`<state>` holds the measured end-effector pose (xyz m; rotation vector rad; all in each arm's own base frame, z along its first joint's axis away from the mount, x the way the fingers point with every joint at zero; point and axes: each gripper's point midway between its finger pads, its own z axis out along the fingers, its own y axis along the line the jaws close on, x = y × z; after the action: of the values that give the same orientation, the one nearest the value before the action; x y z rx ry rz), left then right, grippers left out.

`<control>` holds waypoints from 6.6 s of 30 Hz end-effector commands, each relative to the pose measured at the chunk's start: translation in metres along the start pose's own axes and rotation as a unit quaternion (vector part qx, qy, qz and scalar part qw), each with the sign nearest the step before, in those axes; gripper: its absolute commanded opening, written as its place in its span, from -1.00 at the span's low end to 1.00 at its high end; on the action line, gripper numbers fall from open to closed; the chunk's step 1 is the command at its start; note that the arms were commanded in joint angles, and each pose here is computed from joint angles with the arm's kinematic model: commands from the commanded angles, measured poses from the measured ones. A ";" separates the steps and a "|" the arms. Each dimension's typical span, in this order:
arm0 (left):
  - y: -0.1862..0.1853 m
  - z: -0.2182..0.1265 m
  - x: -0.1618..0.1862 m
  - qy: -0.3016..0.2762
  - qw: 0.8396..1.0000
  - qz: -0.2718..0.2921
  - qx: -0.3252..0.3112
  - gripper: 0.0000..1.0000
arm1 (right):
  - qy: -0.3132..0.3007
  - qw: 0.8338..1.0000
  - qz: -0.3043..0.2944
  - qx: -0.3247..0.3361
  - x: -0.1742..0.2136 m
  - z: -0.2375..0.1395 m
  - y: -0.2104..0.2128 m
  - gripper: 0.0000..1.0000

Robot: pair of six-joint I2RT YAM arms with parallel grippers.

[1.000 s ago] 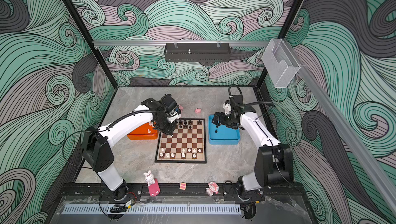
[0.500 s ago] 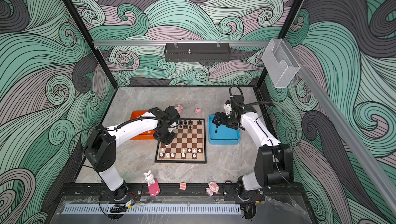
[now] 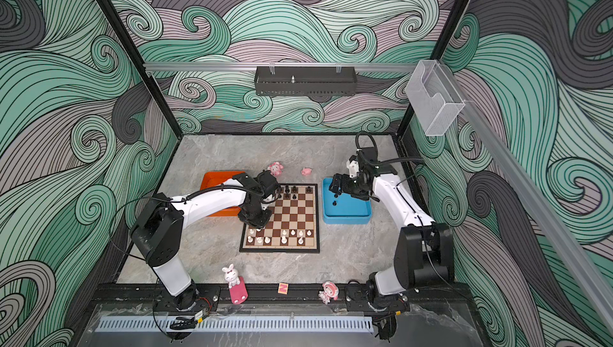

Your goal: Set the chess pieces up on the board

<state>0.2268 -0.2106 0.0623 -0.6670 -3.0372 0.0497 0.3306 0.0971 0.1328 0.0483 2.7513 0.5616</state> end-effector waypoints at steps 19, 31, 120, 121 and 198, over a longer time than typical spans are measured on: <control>-0.007 0.024 0.007 0.027 1.000 -0.010 0.009 -0.79 | 0.010 1.000 0.001 0.001 0.005 0.003 -0.003 0.95; -0.011 0.026 0.003 0.028 1.000 -0.006 0.010 -0.78 | 0.011 1.000 0.001 0.001 0.005 0.003 -0.004 0.95; 0.057 -0.087 -0.057 -0.105 0.989 -0.074 -0.073 0.97 | 0.004 1.000 0.013 -0.028 -0.001 -0.002 0.015 0.92; 0.065 -0.089 -0.059 -0.107 0.988 -0.087 -0.067 0.97 | 0.003 1.000 0.008 -0.027 -0.002 -0.002 0.018 0.92; 0.232 0.021 -0.120 -0.020 0.949 -0.314 -0.029 -0.51 | 0.063 0.996 -0.063 -0.011 0.002 0.052 0.053 0.95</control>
<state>0.4275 -0.0507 0.0297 0.3069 -3.1326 -0.0504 0.3411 0.1660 0.1092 -0.1547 2.8447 0.5731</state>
